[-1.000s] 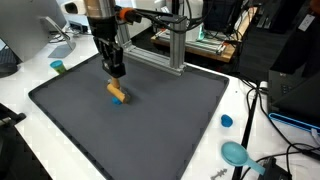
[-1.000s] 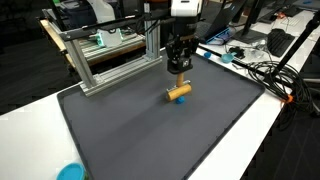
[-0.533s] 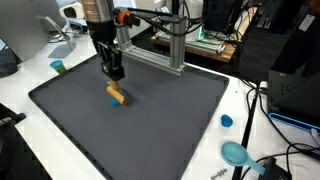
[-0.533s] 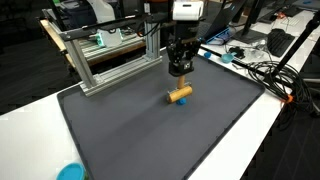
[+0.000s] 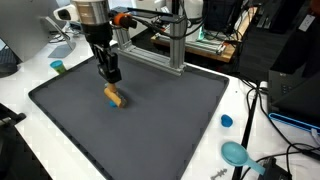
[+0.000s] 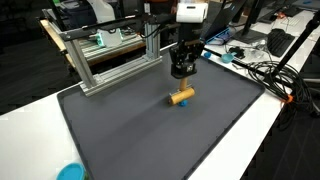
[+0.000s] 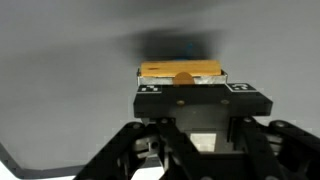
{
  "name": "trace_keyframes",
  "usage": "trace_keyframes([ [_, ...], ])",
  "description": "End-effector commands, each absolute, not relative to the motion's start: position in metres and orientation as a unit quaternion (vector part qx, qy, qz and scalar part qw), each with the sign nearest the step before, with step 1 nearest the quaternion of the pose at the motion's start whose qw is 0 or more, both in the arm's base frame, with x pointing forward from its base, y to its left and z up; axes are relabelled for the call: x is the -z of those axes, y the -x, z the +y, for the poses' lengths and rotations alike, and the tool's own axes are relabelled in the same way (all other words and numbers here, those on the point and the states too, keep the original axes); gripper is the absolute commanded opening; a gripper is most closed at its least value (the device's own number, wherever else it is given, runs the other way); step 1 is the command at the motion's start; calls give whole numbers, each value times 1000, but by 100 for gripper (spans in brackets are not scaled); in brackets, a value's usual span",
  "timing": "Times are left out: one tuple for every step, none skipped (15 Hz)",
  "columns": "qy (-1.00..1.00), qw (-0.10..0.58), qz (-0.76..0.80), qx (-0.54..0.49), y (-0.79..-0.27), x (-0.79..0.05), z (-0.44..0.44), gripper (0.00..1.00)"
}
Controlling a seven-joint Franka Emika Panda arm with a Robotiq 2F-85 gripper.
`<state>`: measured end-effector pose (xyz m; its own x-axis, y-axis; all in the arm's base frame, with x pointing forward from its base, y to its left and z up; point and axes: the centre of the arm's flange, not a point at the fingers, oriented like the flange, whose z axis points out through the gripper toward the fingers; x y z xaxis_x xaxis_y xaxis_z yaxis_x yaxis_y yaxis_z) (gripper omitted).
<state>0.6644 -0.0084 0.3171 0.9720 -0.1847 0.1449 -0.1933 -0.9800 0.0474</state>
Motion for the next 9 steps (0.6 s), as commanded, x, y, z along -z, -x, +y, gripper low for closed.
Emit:
trace_keyframes([
  [-993,33,-108,-40,-683,-296,-9,22],
  [-993,32,-110,-36,-684,-293,-10,22],
  [-993,30,-113,-34,-685,-291,-11,22],
  [-992,24,-115,-34,-686,-289,-12,22],
  [-992,18,-119,-36,-688,-288,-13,22],
  [-992,9,-122,-35,-690,-287,-15,22],
  [-991,2,-127,-36,-691,-286,-17,22],
  [-990,-6,-138,-33,-693,-285,-21,22],
  [-991,15,-124,-40,-676,-310,-17,22],
])
